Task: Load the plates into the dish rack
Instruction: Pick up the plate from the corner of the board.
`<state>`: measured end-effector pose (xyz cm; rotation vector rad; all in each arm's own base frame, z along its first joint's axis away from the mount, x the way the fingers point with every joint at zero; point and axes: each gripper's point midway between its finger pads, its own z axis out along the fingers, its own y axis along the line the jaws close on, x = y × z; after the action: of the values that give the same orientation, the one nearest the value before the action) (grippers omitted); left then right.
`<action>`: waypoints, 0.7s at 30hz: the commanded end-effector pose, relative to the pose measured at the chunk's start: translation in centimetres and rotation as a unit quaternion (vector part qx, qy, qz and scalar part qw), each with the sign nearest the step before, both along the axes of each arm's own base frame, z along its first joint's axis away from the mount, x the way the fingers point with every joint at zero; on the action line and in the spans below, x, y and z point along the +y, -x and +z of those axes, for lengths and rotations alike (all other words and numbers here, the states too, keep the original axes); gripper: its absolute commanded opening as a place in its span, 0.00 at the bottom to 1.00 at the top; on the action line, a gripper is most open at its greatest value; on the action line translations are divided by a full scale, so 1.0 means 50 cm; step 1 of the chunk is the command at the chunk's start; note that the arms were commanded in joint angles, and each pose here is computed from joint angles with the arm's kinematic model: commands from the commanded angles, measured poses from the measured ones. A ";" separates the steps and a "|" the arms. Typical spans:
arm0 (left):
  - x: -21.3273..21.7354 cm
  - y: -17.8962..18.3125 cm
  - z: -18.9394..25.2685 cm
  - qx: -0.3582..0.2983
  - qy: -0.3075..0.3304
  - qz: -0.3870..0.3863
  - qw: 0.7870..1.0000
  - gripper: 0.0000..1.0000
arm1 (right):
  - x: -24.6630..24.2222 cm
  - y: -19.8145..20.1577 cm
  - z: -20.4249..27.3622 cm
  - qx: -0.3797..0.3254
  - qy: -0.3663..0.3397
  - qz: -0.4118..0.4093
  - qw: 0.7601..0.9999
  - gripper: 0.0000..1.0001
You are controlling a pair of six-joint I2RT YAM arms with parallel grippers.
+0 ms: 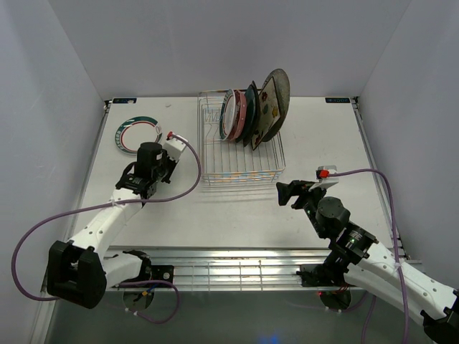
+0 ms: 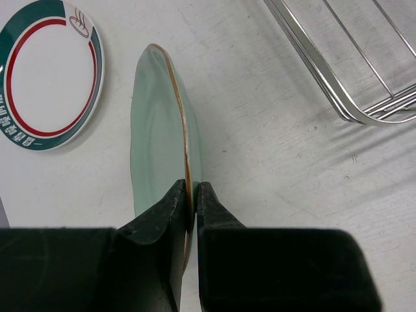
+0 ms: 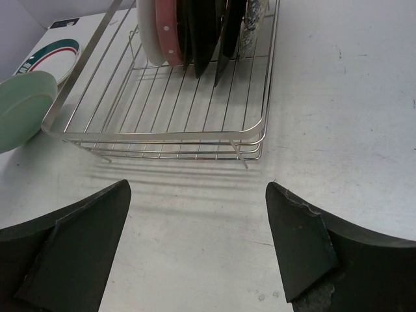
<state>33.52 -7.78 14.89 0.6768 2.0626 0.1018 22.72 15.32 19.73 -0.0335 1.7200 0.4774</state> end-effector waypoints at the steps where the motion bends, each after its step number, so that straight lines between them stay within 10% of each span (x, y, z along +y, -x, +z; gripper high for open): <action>1: -0.009 -0.045 0.112 -0.077 0.025 0.002 0.997 0.00 | 0.005 -0.002 0.036 -0.022 -0.027 0.003 0.999 0.90; 21: -0.025 -0.118 0.228 -0.107 0.061 0.005 0.992 0.00 | 0.006 -0.001 0.034 -0.022 -0.026 0.005 0.999 0.90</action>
<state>37.05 -8.67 19.63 0.6139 2.0378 0.0454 22.64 15.39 19.88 -0.0356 1.7156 0.4862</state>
